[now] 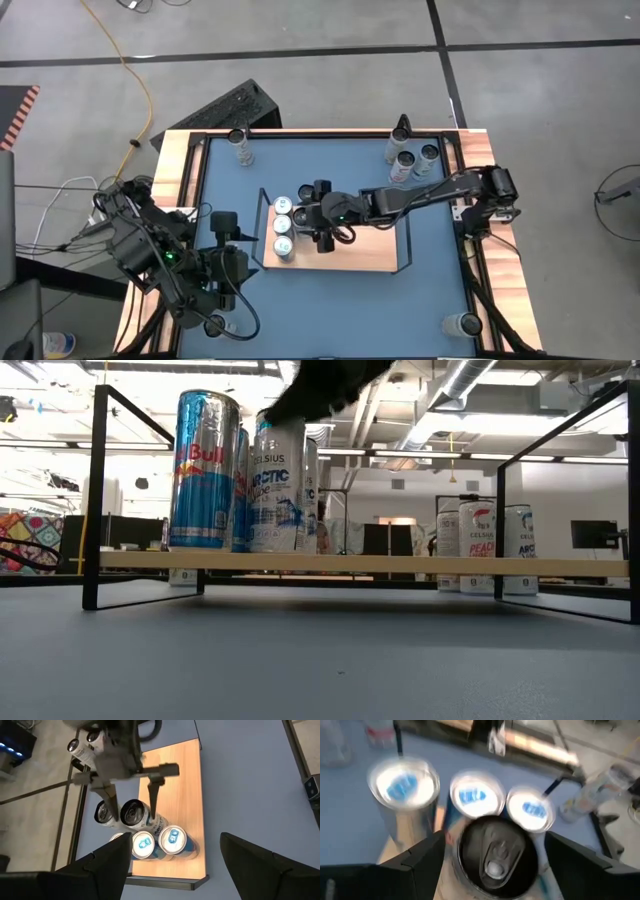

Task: Place canned beverage on shelf
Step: Put the left white blue soda can on the shelf aligned with the other blue soda can

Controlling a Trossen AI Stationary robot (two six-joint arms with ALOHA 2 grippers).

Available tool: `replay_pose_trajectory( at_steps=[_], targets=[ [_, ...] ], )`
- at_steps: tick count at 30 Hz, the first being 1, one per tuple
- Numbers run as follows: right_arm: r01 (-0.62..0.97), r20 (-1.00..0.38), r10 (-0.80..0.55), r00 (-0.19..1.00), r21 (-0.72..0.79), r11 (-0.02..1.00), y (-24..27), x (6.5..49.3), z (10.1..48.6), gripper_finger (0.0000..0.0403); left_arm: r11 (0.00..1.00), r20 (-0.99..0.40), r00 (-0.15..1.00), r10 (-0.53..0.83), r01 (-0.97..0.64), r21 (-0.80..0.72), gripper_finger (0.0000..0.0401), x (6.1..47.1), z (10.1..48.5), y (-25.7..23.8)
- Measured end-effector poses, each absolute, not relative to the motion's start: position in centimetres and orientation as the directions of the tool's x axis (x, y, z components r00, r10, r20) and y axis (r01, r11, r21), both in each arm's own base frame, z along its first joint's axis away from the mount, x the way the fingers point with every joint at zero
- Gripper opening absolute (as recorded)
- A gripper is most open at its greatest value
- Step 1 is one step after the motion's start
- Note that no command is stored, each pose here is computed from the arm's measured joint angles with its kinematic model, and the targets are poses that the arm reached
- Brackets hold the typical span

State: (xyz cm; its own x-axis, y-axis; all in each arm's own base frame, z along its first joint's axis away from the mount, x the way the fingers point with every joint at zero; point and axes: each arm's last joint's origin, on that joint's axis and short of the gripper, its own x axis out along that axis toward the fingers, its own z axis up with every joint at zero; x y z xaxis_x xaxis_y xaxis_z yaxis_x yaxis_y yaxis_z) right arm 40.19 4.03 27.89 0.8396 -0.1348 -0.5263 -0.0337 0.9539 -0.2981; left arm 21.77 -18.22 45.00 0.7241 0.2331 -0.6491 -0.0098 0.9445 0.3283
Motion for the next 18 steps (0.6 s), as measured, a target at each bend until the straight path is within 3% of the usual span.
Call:
replay_pose_trajectory(
  at_steps=[11,18],
  targets=[
    [-0.044,-0.564,-0.134,0.815,-0.291,0.956,4.3,40.6,26.6,0.0320,0.944,-0.649,0.724,0.233,-0.010,0.329,0.0286,21.8,45.0,-18.2],
    [-0.043,-0.575,-0.132,0.807,-0.281,0.959,4.6,40.5,26.4,0.0294,0.944,-0.649,0.724,0.233,-0.010,0.329,0.0286,21.8,45.0,-18.2]
  ],
)
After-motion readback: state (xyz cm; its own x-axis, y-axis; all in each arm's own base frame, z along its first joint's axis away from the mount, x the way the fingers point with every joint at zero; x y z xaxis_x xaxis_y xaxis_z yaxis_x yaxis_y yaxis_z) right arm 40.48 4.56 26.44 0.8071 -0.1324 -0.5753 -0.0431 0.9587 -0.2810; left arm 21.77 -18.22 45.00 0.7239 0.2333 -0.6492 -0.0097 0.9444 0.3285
